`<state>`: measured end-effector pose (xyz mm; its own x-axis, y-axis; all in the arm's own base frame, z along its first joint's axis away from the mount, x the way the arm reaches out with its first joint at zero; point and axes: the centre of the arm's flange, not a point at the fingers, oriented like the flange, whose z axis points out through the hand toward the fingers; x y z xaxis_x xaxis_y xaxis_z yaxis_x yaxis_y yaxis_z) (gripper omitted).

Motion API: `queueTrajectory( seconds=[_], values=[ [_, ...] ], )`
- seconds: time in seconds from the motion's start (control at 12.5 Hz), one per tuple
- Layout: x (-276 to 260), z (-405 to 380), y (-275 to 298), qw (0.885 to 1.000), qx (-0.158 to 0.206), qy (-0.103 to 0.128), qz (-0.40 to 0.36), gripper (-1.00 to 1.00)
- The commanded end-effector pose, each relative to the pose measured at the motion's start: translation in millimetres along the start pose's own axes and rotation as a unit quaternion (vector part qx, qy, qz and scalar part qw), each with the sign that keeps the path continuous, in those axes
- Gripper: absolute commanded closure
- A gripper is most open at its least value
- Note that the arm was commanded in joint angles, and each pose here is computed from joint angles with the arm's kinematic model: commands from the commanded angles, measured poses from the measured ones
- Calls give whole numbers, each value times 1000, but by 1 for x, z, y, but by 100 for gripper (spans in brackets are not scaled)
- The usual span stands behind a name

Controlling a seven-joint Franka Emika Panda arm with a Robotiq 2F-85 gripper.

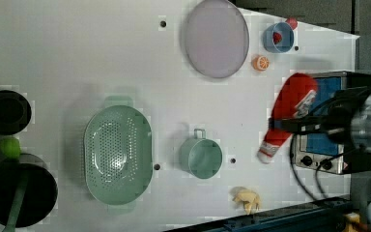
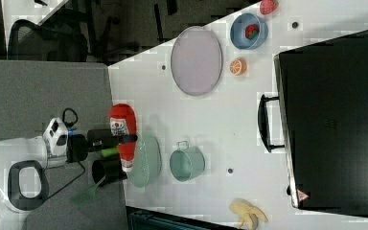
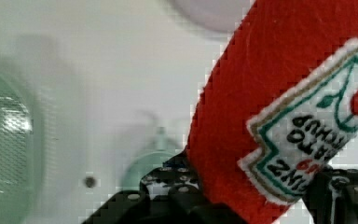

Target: Pick Ketchup from the table and place it in strainer.

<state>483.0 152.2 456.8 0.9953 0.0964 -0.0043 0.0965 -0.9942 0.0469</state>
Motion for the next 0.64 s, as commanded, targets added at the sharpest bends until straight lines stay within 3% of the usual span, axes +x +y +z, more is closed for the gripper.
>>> queueTrajectory(
  seconds=[0.08,0.4,0.64],
  values=[
    [-19,22,-92,997,16,-26,70,-23],
    [-31,51,-176,993,58,-9,107,-23],
    [-35,86,-220,984,106,-21,144,-23]
  ],
)
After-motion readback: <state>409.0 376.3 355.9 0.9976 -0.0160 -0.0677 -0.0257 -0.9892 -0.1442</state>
